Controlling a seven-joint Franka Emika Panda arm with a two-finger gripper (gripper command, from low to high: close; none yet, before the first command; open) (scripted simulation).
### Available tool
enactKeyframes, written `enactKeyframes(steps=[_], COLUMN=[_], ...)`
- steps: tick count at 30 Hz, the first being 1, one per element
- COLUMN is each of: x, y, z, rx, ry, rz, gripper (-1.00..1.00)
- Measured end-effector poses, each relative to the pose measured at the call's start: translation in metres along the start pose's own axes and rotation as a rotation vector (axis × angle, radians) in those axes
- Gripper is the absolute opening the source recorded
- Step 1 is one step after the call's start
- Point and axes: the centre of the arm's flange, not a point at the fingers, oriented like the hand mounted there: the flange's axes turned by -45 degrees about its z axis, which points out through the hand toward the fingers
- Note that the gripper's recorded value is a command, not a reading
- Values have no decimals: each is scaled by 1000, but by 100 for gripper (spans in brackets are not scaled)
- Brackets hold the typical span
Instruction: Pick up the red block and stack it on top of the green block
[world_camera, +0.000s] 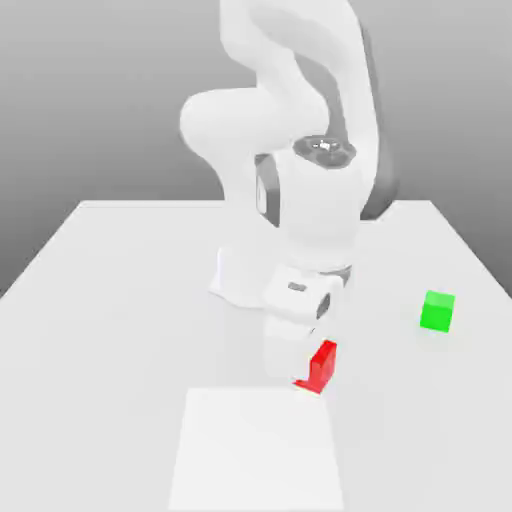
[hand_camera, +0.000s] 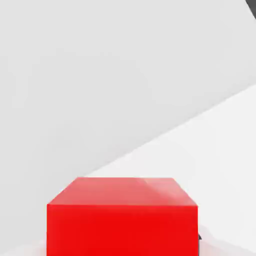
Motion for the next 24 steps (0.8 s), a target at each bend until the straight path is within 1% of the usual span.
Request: enactKeyframes(steps=[8,12,16,18,22,23,24], x=[95,122,135,137,137,136,136], y=[-112,-181,-252,-265,-269,-270,-269], z=[-17,-24,-24,-11,24,31,31], rx=[6,6,2,-1,-1,-1,0], ry=[5,2,-7,-10,-11,-10,-10], rz=[-692,-1041,-1388,-1452,-1472,-1473,-1470], gripper=[-100,-100,-100,-100,-100,100,100])
